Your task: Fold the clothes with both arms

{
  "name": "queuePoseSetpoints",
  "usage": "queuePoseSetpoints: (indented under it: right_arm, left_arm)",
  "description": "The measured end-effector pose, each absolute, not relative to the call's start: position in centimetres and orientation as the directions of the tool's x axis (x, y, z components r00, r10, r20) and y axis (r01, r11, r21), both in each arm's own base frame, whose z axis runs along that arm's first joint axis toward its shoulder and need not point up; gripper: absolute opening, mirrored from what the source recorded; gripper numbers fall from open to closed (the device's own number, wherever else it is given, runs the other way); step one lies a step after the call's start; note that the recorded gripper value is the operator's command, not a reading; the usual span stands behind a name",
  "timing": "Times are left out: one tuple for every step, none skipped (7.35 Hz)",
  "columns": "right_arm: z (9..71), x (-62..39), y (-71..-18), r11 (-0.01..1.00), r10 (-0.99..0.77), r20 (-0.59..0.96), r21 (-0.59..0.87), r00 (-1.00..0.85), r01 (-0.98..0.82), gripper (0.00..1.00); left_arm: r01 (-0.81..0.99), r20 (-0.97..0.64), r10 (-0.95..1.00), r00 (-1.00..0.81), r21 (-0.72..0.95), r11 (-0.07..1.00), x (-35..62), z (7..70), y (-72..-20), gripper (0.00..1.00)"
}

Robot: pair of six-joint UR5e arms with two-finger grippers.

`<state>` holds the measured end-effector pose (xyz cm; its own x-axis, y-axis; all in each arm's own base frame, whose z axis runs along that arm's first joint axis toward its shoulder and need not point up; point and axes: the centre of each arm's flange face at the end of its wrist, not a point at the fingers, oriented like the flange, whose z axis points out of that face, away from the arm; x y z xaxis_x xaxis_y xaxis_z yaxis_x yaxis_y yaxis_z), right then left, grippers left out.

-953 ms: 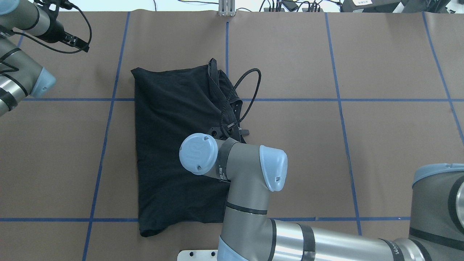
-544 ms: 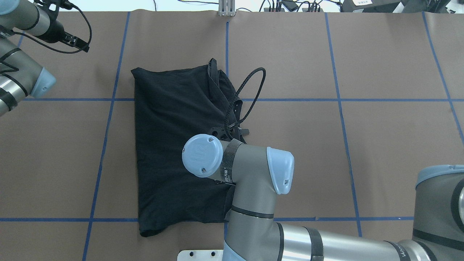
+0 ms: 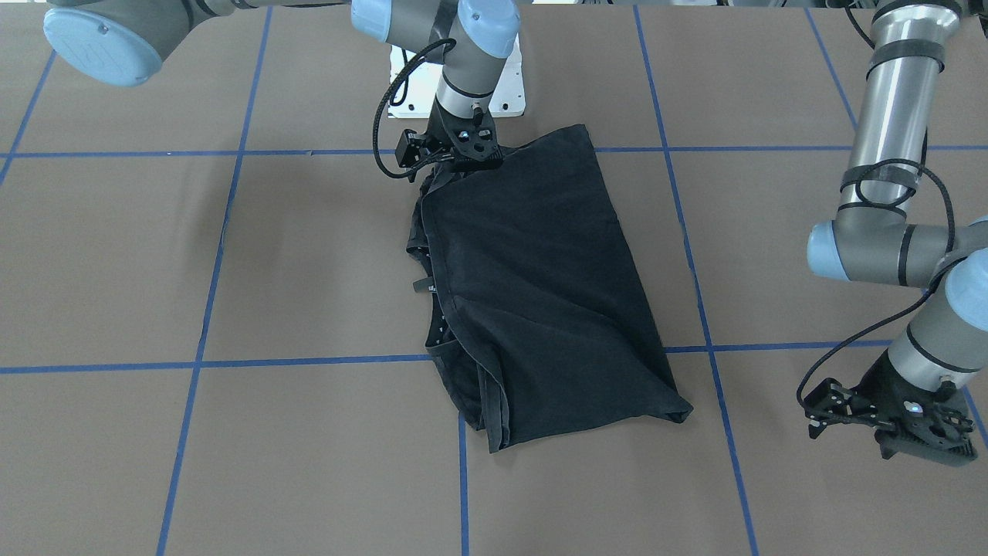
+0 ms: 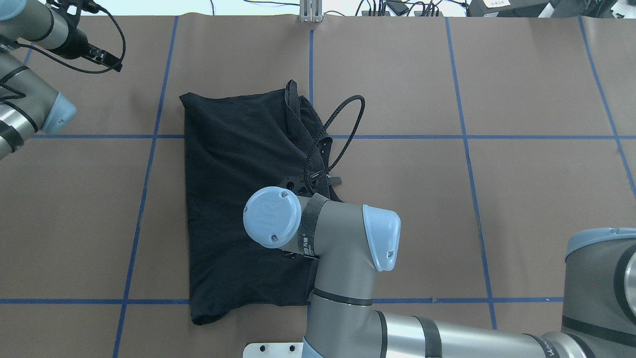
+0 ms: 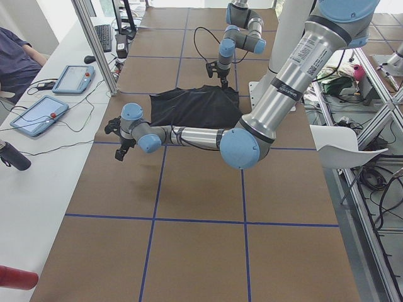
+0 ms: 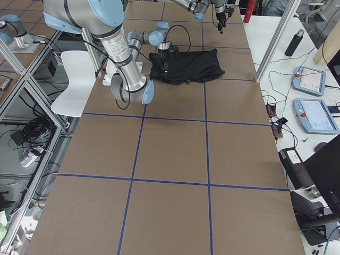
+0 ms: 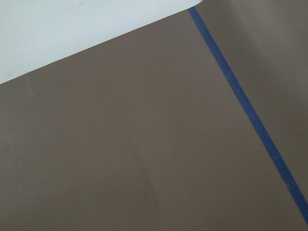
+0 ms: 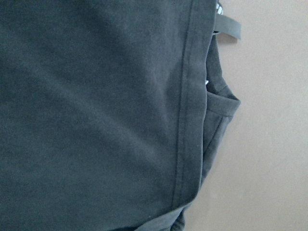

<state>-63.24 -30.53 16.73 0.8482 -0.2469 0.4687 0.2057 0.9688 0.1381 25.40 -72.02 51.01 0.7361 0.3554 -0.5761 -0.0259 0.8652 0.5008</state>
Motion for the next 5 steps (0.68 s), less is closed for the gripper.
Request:
queuePoseSetpoints:
  right_arm:
    - [16.6, -63.9, -30.2, 0.975, -0.221, 0.48, 0.095, 0.849, 0.201, 1.0]
    - [16.1, -65.3, -30.3, 0.979, -0.199, 0.477, 0.061, 0.856, 0.193, 1.0]
    - [15.6, -66.9, -30.7, 0.981, -0.186, 0.465, 0.031, 0.866, 0.194, 1.0]
    - [15.5, -67.9, -31.1, 0.98, -0.182, 0.454, 0.012, 0.872, 0.198, 1.0]
    - [15.5, -68.0, -31.9, 0.979, -0.184, 0.448, 0.007, 0.875, 0.202, 1.0]
  left_arm:
    - [-0.026, -0.576, 0.356, 0.736, 0.501, 0.865, 25.4, 51.0, -72.0, 1.0]
    - [-0.026, -0.576, 0.356, 0.736, 0.502, 0.865, 25.4, 51.0, -72.0, 1.0]
    - [-0.026, -0.576, 0.356, 0.736, 0.501, 0.865, 25.4, 51.0, -72.0, 1.0]
    - [-0.026, -0.576, 0.355, 0.736, 0.5, 0.865, 25.4, 51.0, -72.0, 1.0]
    - [-0.026, -0.576, 0.355, 0.736, 0.5, 0.866, 25.4, 51.1, -72.0, 1.0]
